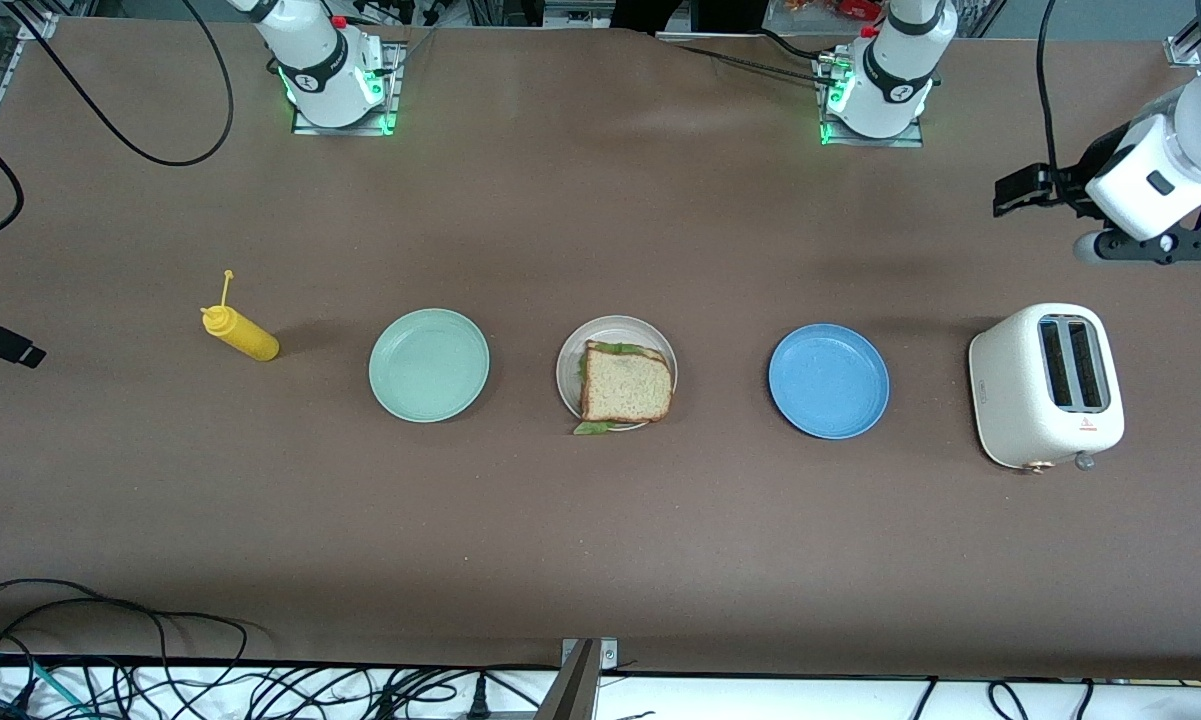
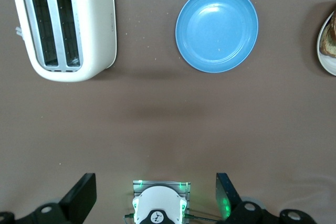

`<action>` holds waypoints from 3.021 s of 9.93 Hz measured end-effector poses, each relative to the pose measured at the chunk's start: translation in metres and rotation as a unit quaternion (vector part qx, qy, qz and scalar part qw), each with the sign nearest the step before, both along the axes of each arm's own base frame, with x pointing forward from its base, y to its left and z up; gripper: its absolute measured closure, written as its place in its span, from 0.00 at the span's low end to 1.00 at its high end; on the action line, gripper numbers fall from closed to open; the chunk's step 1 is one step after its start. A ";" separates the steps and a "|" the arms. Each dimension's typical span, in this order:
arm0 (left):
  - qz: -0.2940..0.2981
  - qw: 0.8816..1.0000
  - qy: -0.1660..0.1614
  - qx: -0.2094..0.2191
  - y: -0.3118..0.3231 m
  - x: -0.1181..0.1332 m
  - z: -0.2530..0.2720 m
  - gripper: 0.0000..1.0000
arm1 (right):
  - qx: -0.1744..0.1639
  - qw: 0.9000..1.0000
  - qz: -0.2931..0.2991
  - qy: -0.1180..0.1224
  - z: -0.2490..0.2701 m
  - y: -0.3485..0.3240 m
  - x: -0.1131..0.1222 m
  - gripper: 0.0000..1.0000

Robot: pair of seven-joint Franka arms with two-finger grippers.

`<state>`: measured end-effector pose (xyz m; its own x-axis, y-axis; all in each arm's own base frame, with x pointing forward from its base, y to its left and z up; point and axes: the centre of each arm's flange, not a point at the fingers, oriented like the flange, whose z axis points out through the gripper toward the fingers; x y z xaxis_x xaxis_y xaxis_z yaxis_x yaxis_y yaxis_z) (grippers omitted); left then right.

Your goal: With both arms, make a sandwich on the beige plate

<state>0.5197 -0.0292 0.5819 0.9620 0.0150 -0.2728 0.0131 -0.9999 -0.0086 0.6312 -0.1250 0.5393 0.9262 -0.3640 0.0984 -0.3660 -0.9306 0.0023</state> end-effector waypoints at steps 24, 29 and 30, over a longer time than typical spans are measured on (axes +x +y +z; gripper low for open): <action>0.015 0.998 -0.058 -0.003 0.015 0.028 0.010 0.00 | 0.005 0.999 0.041 0.022 -0.019 0.058 0.020 0.00; 0.001 0.999 -0.053 -0.006 0.014 0.030 0.004 0.00 | 0.007 0.998 0.037 0.040 -0.017 0.051 0.014 0.00; -0.024 0.998 -0.053 -0.011 0.016 0.031 0.004 0.00 | 0.007 0.999 0.033 0.038 -0.012 0.051 0.012 0.00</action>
